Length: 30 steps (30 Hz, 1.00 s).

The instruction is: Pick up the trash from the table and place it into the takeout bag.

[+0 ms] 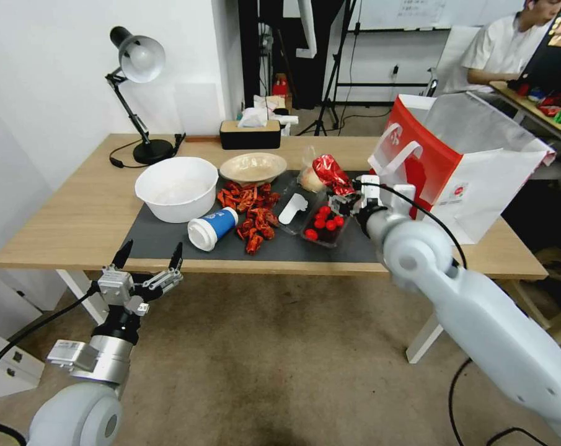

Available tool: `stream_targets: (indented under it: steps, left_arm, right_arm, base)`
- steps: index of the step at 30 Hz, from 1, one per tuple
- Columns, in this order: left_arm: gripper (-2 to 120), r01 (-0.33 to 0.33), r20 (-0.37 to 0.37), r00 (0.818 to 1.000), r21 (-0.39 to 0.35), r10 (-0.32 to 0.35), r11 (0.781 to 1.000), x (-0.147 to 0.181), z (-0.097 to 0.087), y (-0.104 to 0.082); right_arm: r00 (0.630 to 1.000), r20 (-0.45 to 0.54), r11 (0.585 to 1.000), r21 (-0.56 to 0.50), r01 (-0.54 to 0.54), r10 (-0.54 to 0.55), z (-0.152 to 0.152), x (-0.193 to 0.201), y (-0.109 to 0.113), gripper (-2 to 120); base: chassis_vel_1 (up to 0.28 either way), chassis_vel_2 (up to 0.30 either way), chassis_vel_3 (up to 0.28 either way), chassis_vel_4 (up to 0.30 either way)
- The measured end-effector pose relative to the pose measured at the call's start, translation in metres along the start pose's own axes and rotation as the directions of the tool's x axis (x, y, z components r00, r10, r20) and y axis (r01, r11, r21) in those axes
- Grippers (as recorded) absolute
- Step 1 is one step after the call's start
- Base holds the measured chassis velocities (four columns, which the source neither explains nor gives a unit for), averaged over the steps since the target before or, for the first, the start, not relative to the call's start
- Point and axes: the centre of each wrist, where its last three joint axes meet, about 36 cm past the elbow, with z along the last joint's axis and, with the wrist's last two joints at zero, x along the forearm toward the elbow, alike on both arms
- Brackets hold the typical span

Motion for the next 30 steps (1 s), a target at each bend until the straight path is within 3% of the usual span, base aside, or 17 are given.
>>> stream_targets:
  steps: [6, 9, 14, 18, 21, 27, 30]
  left_arm:
    - [100, 0.000, 0.001, 1.000, 0.003, 0.000, 1.000, 0.000, 0.000, -0.002]
    - [100, 0.002, 0.001, 1.000, 0.005, -0.002, 1.000, 0.001, 0.000, -0.003]
    - [100, 0.003, 0.002, 1.000, 0.005, -0.003, 1.000, 0.001, -0.001, -0.003]
    - [100, 0.002, 0.006, 1.000, 0.005, -0.002, 1.000, 0.001, -0.001, -0.003]
    - [100, 0.002, 0.008, 1.000, 0.005, -0.002, 1.000, 0.000, -0.002, -0.003]
    - [100, 0.002, 0.009, 1.000, 0.008, -0.002, 1.000, 0.000, -0.001, -0.003]
    - [100, 0.001, 0.006, 1.000, 0.013, -0.001, 1.000, -0.001, 0.001, -0.004]
  right_arm:
    - [0.998, 0.051, 0.998, 0.045, 0.032, -0.034, -0.002, 0.024, -0.009, 53]
    - [0.990, 0.121, 0.992, 0.108, 0.064, -0.077, -0.004, 0.038, -0.018, 53]
    - [0.968, 0.242, 0.993, 0.112, 0.044, -0.070, -0.018, 0.046, -0.025, 53]
    - [0.933, 0.360, 0.995, 0.093, -0.043, 0.007, -0.042, 0.051, -0.033, 53]
    - [0.883, 0.439, 0.981, 0.021, -0.193, 0.165, -0.074, 0.053, -0.047, 53]
    - [0.840, 0.447, 0.947, -0.058, -0.316, 0.307, -0.099, 0.047, -0.069, 53]
    - [0.813, 0.405, 0.904, -0.104, -0.414, 0.419, -0.108, 0.038, -0.086, 53]
  base:
    - [0.000, 0.000, 0.000, 0.000]
    - [0.000, 0.000, 0.000, 0.000]
    - [0.000, 0.000, 0.000, 0.000]
    - [0.000, 0.000, 0.000, 0.000]
    - [0.000, 0.000, 0.000, 0.000]
    - [0.000, 0.000, 0.000, 0.000]
    - [0.000, 0.000, 0.000, 0.000]
